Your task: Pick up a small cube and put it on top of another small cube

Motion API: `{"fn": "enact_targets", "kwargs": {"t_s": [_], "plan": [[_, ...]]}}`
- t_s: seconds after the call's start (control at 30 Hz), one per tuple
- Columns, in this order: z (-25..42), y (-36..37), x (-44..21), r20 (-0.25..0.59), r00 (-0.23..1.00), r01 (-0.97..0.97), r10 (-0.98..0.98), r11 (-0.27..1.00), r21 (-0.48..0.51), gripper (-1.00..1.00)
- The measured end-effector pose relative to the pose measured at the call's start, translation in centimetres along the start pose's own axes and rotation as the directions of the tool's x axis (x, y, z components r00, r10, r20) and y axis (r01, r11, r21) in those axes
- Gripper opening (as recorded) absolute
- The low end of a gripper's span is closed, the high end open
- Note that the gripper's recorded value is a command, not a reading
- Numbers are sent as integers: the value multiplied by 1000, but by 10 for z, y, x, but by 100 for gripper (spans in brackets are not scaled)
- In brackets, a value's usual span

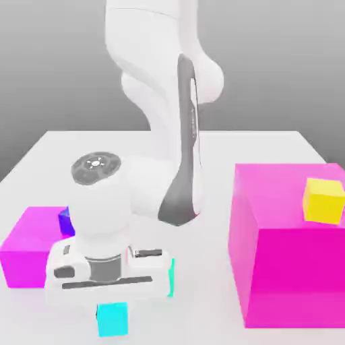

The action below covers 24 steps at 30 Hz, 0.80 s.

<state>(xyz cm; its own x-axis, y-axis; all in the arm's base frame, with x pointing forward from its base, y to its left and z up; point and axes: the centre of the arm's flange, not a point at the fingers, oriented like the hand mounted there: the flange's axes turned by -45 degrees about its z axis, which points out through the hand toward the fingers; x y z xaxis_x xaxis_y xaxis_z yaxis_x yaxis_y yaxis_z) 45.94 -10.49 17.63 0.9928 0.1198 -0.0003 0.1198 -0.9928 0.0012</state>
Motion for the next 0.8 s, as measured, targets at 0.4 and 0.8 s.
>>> {"fn": "enact_targets", "kwargs": {"t_s": [0.4, 0.8], "plan": [[-163, -211, 68, -7, 866, 500, -500, 865, 40, -100], [-231, -342, 6, -3, 413, 911, -911, 413, 5, 100]]}}
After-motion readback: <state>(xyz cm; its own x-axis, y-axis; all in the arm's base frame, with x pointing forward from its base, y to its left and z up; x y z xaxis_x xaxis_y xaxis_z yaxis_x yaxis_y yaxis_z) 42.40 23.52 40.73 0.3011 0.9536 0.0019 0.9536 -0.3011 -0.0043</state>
